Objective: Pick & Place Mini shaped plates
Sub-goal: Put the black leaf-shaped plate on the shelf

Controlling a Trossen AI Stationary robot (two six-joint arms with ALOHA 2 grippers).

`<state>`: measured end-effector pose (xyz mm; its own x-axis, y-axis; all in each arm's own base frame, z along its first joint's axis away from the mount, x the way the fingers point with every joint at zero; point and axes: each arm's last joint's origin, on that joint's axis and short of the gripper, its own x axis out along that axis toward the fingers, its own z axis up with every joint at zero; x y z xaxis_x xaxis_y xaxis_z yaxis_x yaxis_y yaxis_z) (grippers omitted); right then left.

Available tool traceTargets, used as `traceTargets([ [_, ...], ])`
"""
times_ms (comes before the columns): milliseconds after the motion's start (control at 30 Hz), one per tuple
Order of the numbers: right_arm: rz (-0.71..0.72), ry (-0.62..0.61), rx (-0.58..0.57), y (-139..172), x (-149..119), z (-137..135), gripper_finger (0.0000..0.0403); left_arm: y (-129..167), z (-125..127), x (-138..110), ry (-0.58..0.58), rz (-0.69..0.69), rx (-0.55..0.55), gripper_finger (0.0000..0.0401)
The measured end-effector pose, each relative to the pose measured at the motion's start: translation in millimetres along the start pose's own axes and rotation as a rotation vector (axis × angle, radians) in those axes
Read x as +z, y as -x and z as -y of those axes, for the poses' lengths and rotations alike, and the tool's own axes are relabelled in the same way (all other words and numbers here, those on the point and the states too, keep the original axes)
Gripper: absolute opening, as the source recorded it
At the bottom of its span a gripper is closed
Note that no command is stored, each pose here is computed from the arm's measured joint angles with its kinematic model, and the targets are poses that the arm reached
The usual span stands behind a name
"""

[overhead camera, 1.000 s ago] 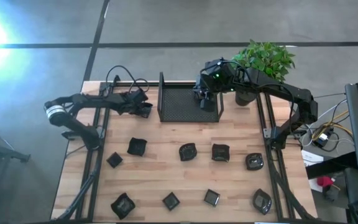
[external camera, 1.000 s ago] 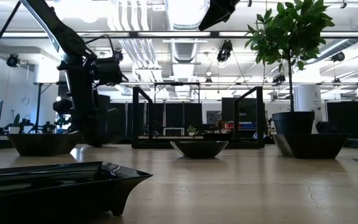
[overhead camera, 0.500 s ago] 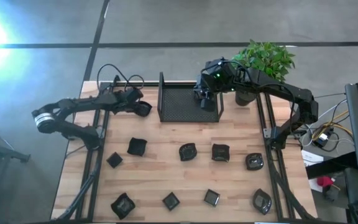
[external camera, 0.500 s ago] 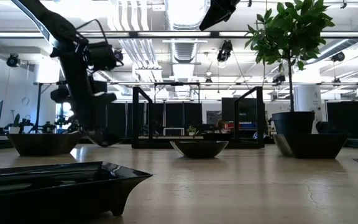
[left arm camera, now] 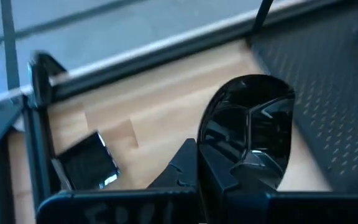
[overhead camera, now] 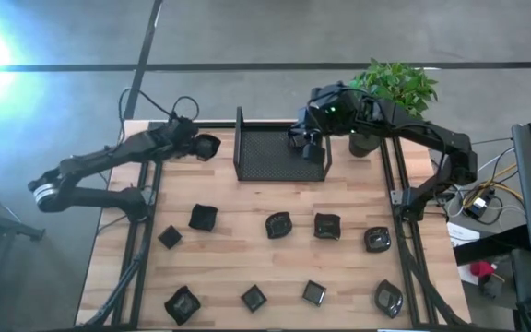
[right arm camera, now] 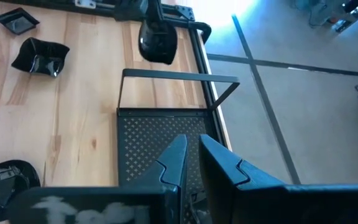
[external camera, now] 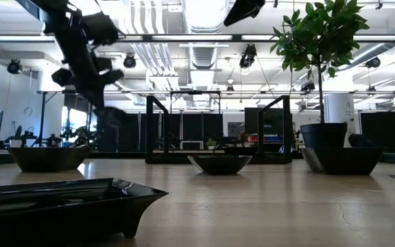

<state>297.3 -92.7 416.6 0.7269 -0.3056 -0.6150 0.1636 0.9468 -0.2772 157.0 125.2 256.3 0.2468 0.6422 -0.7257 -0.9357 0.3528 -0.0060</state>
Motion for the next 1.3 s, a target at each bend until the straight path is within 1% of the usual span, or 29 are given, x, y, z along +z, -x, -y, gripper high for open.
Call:
traceTargets([
  [333,-0.004,0.001,0.002,2.9,-0.9,0.0,0.0038,34.1,5.9,49.5,-0.014,0.176,0.006,0.0],
  [467,-0.006,0.004,0.003,2.9,-1.1,-0.1,0.0038,38.5,13.4,68.5,-0.03,0.205,-0.007,0.0],
  [567,-0.006,0.004,0.003,2.9,-1.1,-0.1,0.0038,36.0,22.1,82.4,-0.05,0.203,-0.03,0.0],
  [833,-0.006,0.004,0.004,2.9,-1.2,0.1,0.0038,14.4,57.5,122.9,-0.17,0.155,-0.173,0.0],
  [933,-0.006,0.004,0.004,3.0,-1.2,0.1,0.0038,3.2,70.6,134.3,-0.211,0.135,-0.225,0.0],
  [1133,-0.003,0.003,0.003,4.7,-1.1,0.1,0.0038,-31.9,94.7,143.3,-0.281,0.078,-0.292,0.0],
  [1300,-0.001,0.003,0.002,5.5,-1.1,0.2,0.0038,-63.9,113.7,139.6,-0.335,0.036,-0.338,0.0],
])
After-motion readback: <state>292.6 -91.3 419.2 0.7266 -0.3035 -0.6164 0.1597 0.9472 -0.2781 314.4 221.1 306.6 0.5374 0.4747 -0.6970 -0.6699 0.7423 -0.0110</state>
